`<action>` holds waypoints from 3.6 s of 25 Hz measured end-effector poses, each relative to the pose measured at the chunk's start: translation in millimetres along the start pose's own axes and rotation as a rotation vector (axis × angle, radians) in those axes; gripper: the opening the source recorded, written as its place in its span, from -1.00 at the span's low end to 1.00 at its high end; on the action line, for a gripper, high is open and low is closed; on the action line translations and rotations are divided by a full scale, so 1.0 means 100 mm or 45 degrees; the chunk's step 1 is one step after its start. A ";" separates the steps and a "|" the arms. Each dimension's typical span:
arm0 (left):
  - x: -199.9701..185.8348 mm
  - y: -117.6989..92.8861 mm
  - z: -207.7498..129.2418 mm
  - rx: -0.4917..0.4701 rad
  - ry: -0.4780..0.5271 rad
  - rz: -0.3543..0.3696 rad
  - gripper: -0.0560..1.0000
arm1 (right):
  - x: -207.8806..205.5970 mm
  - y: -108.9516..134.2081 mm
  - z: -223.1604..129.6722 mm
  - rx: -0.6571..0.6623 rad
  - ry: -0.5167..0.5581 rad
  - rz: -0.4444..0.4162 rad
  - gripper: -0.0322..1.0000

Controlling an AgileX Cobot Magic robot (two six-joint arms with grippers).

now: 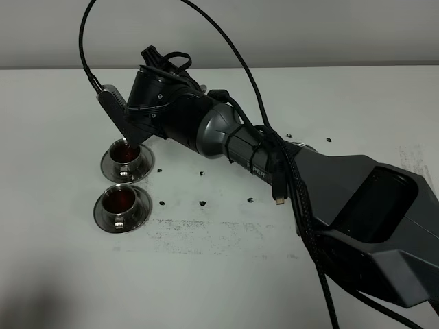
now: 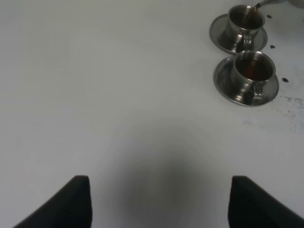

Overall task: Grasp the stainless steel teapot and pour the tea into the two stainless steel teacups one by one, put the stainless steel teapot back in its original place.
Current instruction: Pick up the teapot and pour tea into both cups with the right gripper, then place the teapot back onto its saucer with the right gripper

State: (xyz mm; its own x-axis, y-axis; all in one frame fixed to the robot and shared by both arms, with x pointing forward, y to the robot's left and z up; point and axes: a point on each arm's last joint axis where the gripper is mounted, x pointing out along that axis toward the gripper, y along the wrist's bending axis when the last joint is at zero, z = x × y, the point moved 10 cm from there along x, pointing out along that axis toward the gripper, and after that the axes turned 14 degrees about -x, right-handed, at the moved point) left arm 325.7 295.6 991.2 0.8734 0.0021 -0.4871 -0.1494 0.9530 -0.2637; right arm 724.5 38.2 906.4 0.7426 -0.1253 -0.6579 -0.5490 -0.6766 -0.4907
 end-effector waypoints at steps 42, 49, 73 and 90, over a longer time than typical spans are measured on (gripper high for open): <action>0.00 0.00 0.00 0.000 0.000 0.000 0.22 | -0.64 0.53 0.02 1.229 -0.623 0.424 -0.58; 0.00 0.00 0.00 0.000 0.000 0.000 0.22 | -0.52 0.65 0.15 1.344 -0.593 0.518 -0.58; 0.00 0.00 0.00 0.000 0.000 0.000 0.22 | -0.18 0.90 0.40 1.205 -0.553 0.582 -0.58; 0.00 0.00 0.00 0.000 0.000 0.000 0.22 | -0.53 1.65 -0.71 1.654 -0.360 0.682 -0.58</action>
State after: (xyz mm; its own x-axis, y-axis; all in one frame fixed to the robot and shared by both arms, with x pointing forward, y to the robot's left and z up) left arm 325.7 295.6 991.2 0.8734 0.0021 -0.4871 -0.1494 0.9530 -0.2637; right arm 621.5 -118.3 901.1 0.3225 0.1017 -0.9411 -0.8033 0.5553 -0.2153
